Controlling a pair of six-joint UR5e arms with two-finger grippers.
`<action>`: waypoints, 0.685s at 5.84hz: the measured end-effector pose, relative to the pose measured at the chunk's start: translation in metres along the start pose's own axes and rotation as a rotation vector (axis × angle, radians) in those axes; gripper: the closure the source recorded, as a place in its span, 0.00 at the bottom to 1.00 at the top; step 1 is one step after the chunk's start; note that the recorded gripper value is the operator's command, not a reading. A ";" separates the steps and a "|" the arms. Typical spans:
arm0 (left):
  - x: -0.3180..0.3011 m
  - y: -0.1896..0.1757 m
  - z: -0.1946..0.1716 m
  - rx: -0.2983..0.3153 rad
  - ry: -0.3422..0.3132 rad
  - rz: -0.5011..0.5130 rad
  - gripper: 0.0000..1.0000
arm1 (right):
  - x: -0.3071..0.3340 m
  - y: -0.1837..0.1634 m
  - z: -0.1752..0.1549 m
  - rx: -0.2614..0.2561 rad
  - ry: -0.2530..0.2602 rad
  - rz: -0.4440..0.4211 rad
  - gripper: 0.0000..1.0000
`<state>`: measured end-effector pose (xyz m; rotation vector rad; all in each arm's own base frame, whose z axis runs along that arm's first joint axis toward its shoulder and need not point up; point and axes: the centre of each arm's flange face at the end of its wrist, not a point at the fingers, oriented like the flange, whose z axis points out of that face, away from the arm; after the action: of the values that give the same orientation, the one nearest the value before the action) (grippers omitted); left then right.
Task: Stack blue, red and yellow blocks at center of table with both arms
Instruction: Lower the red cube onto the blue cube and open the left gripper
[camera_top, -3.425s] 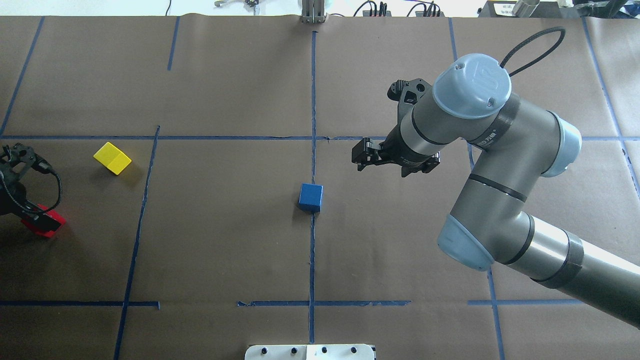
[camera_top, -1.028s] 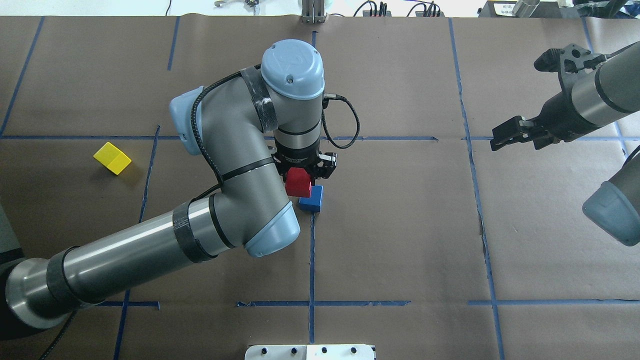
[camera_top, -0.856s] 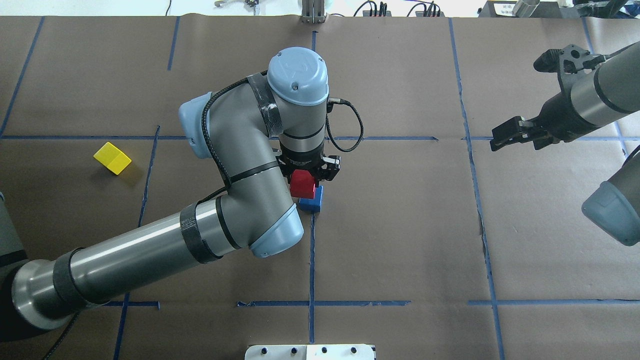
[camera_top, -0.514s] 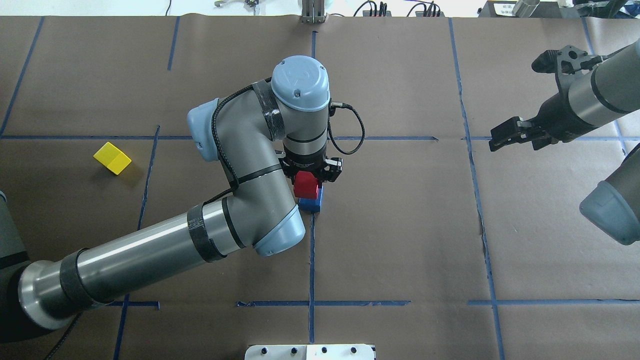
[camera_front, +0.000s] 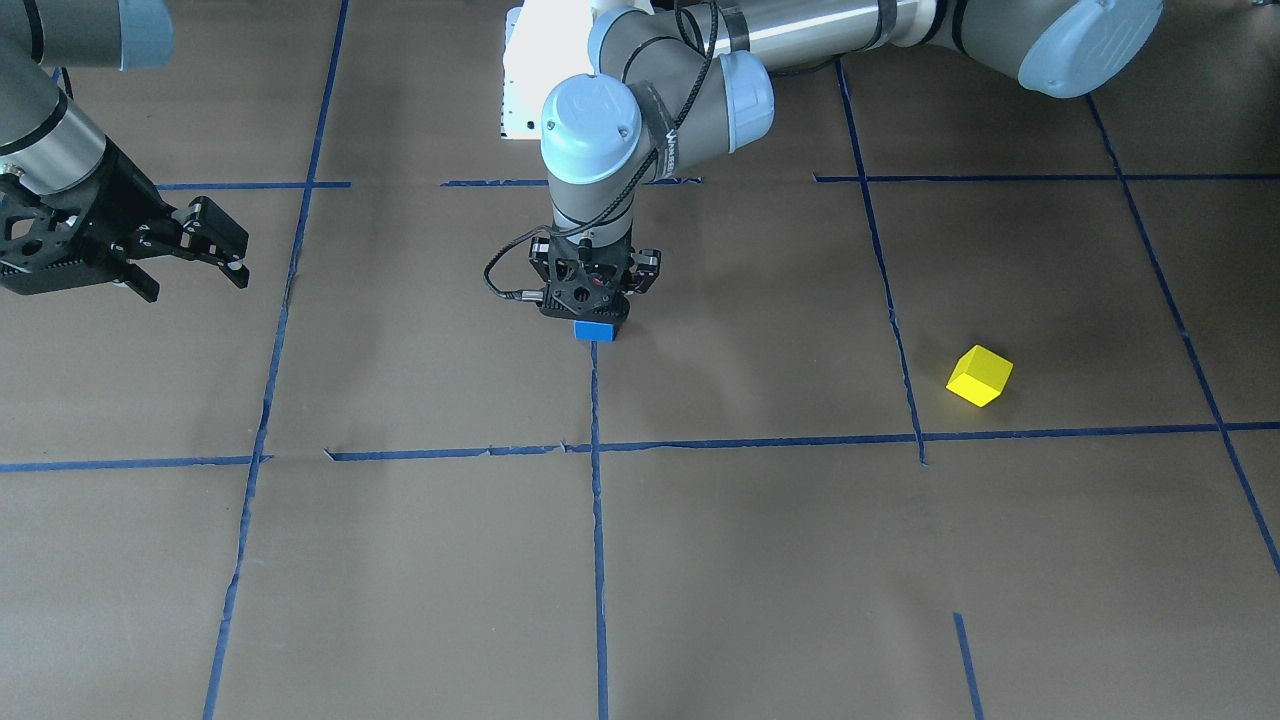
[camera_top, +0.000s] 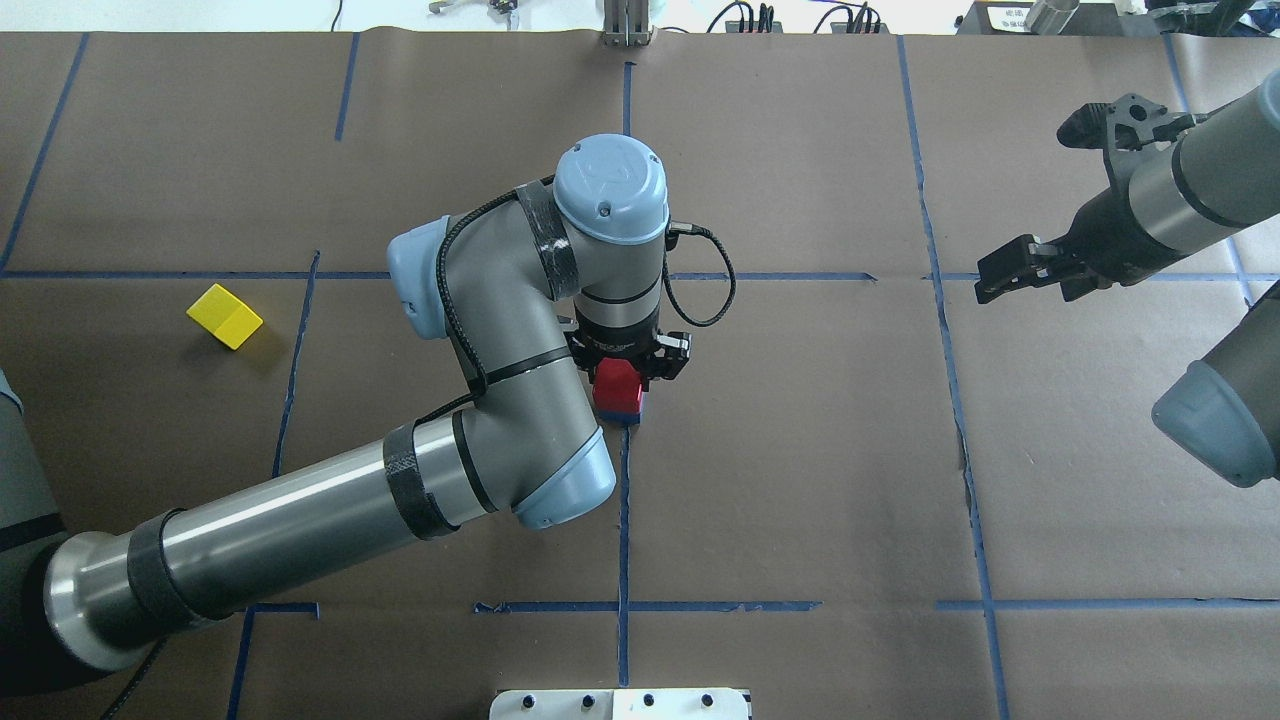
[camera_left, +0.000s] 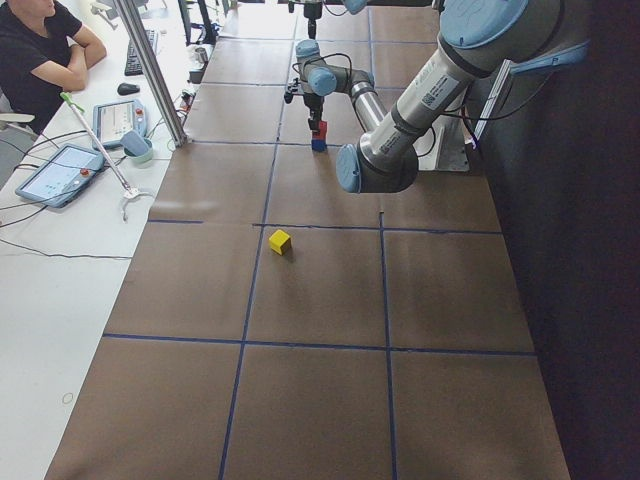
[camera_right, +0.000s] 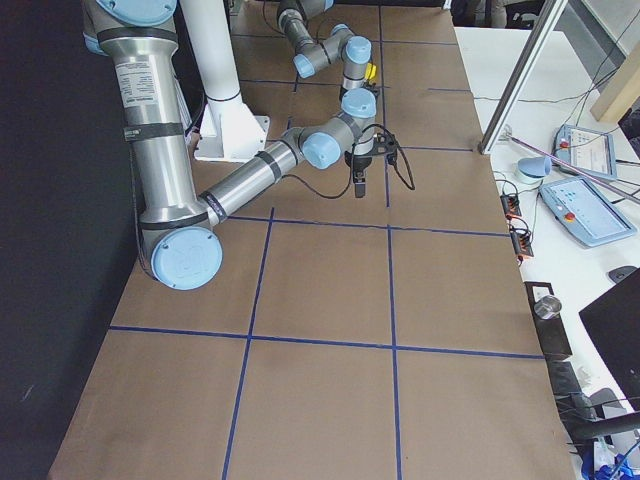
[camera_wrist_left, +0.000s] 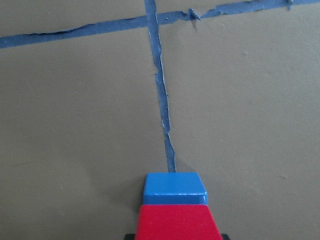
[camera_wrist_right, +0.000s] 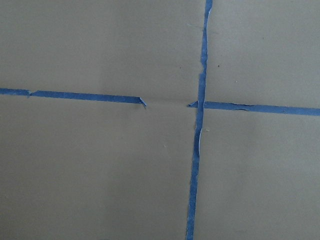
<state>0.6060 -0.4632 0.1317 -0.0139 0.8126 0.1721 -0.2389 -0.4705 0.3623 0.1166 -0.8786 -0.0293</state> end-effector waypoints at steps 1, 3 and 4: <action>0.001 0.001 0.001 0.001 0.002 0.004 0.96 | 0.000 0.000 0.000 -0.001 0.000 0.000 0.00; 0.002 0.002 0.002 0.016 0.000 0.012 0.95 | -0.001 0.000 0.000 0.000 -0.002 -0.001 0.00; 0.003 0.002 0.002 0.020 -0.001 0.013 0.94 | -0.001 0.000 0.000 -0.001 -0.002 -0.002 0.00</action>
<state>0.6091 -0.4607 0.1317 0.0105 0.8139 0.1767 -0.2397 -0.4706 0.3615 0.1167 -0.8802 -0.0313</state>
